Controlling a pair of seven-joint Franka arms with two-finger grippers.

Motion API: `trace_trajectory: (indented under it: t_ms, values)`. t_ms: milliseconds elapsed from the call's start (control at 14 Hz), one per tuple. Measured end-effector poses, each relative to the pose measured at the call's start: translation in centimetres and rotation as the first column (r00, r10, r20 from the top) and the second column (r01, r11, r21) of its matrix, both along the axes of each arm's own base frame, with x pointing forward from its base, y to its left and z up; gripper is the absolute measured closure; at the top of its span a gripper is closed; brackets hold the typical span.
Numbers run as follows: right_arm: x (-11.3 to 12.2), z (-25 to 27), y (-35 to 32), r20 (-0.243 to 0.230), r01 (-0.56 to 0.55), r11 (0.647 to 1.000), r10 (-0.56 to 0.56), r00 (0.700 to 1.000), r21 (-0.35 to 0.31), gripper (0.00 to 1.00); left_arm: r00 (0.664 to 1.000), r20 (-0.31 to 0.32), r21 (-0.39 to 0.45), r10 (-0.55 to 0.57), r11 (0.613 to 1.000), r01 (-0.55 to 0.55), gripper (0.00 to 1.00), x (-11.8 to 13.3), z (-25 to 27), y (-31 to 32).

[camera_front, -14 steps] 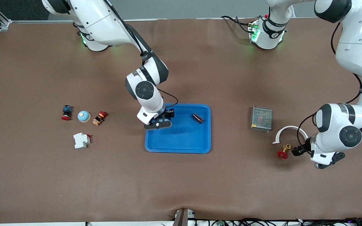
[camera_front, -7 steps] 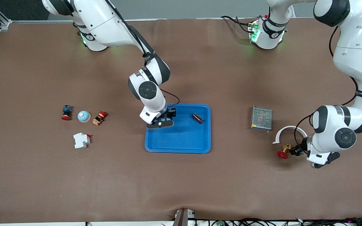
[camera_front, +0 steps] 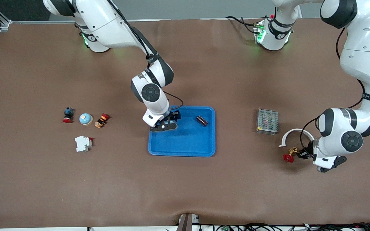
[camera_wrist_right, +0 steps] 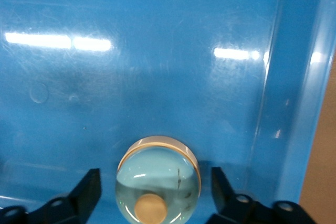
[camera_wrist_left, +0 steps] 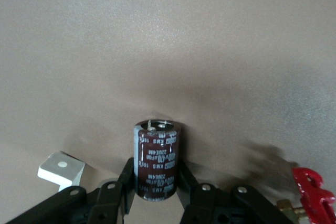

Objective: Place electrolytic capacitor and blue bell in tray

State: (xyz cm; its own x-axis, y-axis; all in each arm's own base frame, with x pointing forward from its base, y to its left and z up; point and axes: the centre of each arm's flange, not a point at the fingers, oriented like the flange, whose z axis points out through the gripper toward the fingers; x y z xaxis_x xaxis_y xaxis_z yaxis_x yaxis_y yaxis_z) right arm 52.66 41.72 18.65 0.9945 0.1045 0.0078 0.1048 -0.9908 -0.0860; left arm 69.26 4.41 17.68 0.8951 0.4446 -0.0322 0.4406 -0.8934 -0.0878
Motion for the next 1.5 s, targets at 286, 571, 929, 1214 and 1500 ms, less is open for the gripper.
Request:
trace_trajectory:
  t_ms: [286, 571, 929, 1214, 1500]
  values:
    - [0.2, 2.1, 0.4, -0.021, -0.006, 1.000, 0.006, 1.000, -0.008, 0.00, 1.000, 0.019, -0.001, -0.003, 1.000, 0.003, 0.65, 0.5, 0.7, -0.3]
    - [0.4, 11.4, -0.6, -0.077, -0.047, 0.998, 0.044, 0.996, -0.034, 0.00, 0.998, 0.064, -0.001, -0.014, 1.000, 0.014, 0.65, 1.3, 3.4, -1.0]
    - [2.0, 20.0, -7.7, -0.131, -0.184, 0.982, 0.179, 0.975, -0.031, 0.00, 0.992, 0.115, 0.006, -0.050, 0.999, 0.049, 0.65, 2.3, 6.6, -3.6]
    - [3.0, 25.0, -15.4, -0.139, -0.348, 0.935, 0.337, 0.931, -0.065, 0.00, 0.985, 0.155, 0.008, -0.082, 0.997, 0.082, 0.65, 2.7, 9.5, -6.2]
    - [2.3, 25.8, -20.9, -0.148, -0.455, 0.885, 0.439, 0.886, -0.097, 0.00, 0.987, 0.161, -0.040, -0.024, 0.999, 0.031, 0.65, 2.3, 11.2, -11.2]
